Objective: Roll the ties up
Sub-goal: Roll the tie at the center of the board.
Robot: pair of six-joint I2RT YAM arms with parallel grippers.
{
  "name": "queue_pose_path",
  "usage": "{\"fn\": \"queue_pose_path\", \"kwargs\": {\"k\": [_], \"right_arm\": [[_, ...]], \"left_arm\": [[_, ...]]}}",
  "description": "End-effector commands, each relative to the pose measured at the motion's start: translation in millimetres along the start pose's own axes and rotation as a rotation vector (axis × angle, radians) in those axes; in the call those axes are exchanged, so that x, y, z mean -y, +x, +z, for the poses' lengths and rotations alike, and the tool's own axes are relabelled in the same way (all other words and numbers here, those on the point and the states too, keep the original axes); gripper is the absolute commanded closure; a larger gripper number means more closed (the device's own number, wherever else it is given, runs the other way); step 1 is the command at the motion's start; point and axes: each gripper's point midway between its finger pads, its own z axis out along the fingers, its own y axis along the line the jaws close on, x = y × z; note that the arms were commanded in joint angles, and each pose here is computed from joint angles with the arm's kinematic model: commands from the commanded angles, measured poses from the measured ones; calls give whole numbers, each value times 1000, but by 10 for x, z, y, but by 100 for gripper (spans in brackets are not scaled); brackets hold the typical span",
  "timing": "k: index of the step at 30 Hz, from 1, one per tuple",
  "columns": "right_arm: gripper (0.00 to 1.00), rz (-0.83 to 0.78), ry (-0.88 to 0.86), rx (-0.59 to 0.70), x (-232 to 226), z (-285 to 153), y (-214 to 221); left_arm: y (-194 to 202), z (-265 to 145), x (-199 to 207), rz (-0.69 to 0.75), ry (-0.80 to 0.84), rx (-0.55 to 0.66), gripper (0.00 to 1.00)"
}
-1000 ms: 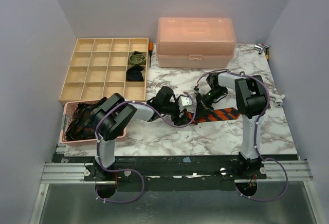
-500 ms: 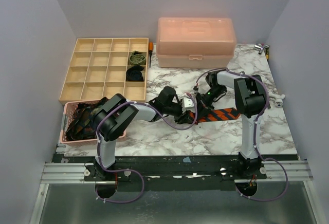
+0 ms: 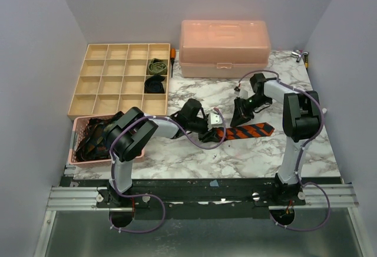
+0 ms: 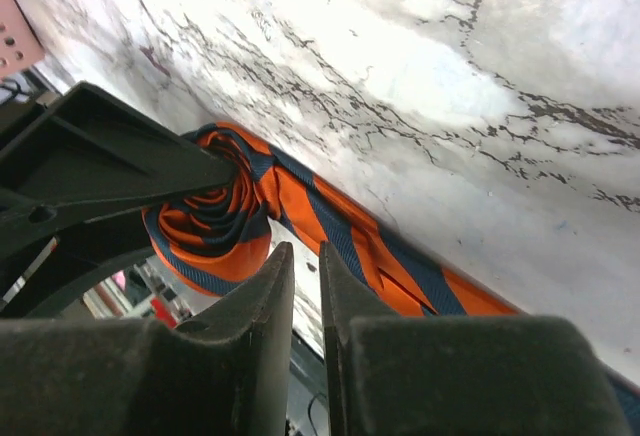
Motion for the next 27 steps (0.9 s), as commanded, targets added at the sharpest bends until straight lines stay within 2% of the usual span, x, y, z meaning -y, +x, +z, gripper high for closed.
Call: {"fn": "queue_pose_path", "kwargs": {"k": [1, 6, 10, 13, 16, 18, 27], "right_arm": [[82, 27, 7, 126, 7, 82, -153], [82, 63, -32, 179, -42, 134, -150], [78, 45, -63, 241, -262, -48, -146], [66, 51, -96, 269, -404, -149, -16], [43, 66, -168, 284, -532, -143, 142], [37, 79, -206, 293, -572, -117, 204], [39, 126, -257, 263, -519, 83, 253]], "left_arm": [[289, -63, 171, -76, 48, -86, 99], [277, -77, 153, -93, 36, -89, 100], [317, -107, 120, -122, 13, -100, 100], [321, -104, 112, -139, 6, -102, 100], [320, -96, 87, -162, -6, -103, 100], [321, -85, 77, -176, -8, -104, 100], [323, -57, 51, -201, -19, -97, 100]]}}
